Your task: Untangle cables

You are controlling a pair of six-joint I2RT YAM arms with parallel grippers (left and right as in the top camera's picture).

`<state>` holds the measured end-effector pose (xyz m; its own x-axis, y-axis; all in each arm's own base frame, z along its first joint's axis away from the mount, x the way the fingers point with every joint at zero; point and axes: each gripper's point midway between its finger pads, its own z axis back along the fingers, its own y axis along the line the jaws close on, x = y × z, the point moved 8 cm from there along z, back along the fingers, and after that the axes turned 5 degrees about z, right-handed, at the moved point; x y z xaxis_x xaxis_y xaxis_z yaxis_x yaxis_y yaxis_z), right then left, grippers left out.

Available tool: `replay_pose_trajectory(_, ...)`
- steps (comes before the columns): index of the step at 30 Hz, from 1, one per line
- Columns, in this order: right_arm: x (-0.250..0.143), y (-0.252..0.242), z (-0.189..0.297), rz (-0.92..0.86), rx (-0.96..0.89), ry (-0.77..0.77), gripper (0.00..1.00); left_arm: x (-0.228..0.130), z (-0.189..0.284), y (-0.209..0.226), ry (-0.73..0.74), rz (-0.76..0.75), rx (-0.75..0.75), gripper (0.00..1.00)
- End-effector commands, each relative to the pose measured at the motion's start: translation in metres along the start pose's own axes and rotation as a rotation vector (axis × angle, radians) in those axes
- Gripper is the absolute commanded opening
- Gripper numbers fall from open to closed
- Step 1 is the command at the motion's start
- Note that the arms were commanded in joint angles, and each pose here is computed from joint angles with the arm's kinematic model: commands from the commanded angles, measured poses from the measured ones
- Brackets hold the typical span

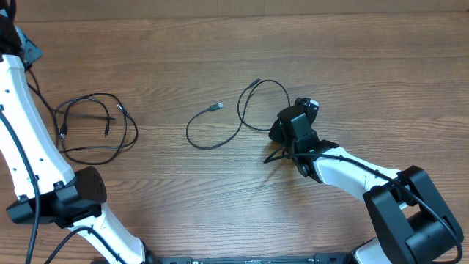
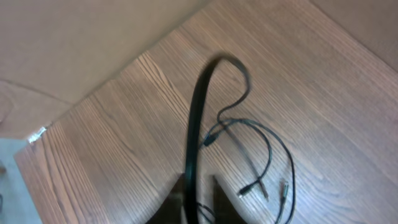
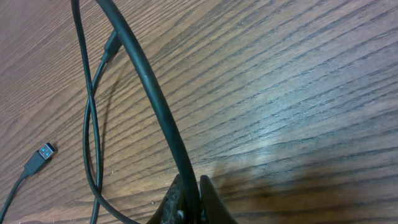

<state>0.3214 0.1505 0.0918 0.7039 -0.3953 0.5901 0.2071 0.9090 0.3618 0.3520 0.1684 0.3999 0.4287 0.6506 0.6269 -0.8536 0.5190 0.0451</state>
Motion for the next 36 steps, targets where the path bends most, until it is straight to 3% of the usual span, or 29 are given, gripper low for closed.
replay_pose_trajectory(1, 0.003, -0.001, -0.002, -0.009, -0.005, -0.005, 0.04, -0.003, -0.009, -0.006, 0.034, 0.015, -0.017, 0.5)
replay_pose_trajectory(3, 0.003, -0.001, -0.002, -0.009, -0.005, -0.005, 0.04, -0.003, -0.009, -0.009, 0.045, 0.017, -0.041, 0.8)
replay_pose_trajectory(4, 0.003, -0.001, -0.002, -0.009, -0.005, -0.005, 0.04, -0.003, -0.009, -0.009, 0.047, 0.018, -0.047, 0.91)
replay_pose_trajectory(5, 0.003, -0.001, -0.002, -0.009, -0.005, -0.005, 0.04, -0.003, -0.009, -0.01, 0.048, 0.018, -0.051, 0.96)
replay_pose_trajectory(13, 0.003, -0.001, -0.002, -0.009, -0.002, -0.003, 0.04, -0.007, -0.008, -0.019, 0.091, 0.02, -0.138, 0.96)
replay_pose_trajectory(22, 0.001, 0.002, -0.002, -0.01, 0.028, 0.016, 0.04, -0.017, 0.002, -0.044, 0.128, -0.072, -0.282, 0.9)
replay_pose_trajectory(30, -0.004, 0.029, 0.003, 0.066, 0.273, 0.119, 0.04, -0.06, 0.043, -0.106, 0.217, -0.39, -0.654, 0.85)
replay_pose_trajectory(36, -0.009, 0.063, 0.02, 0.246, 0.639, 0.197, 0.04, -0.094, 0.074, -0.137, 0.254, -0.549, -0.811, 0.9)
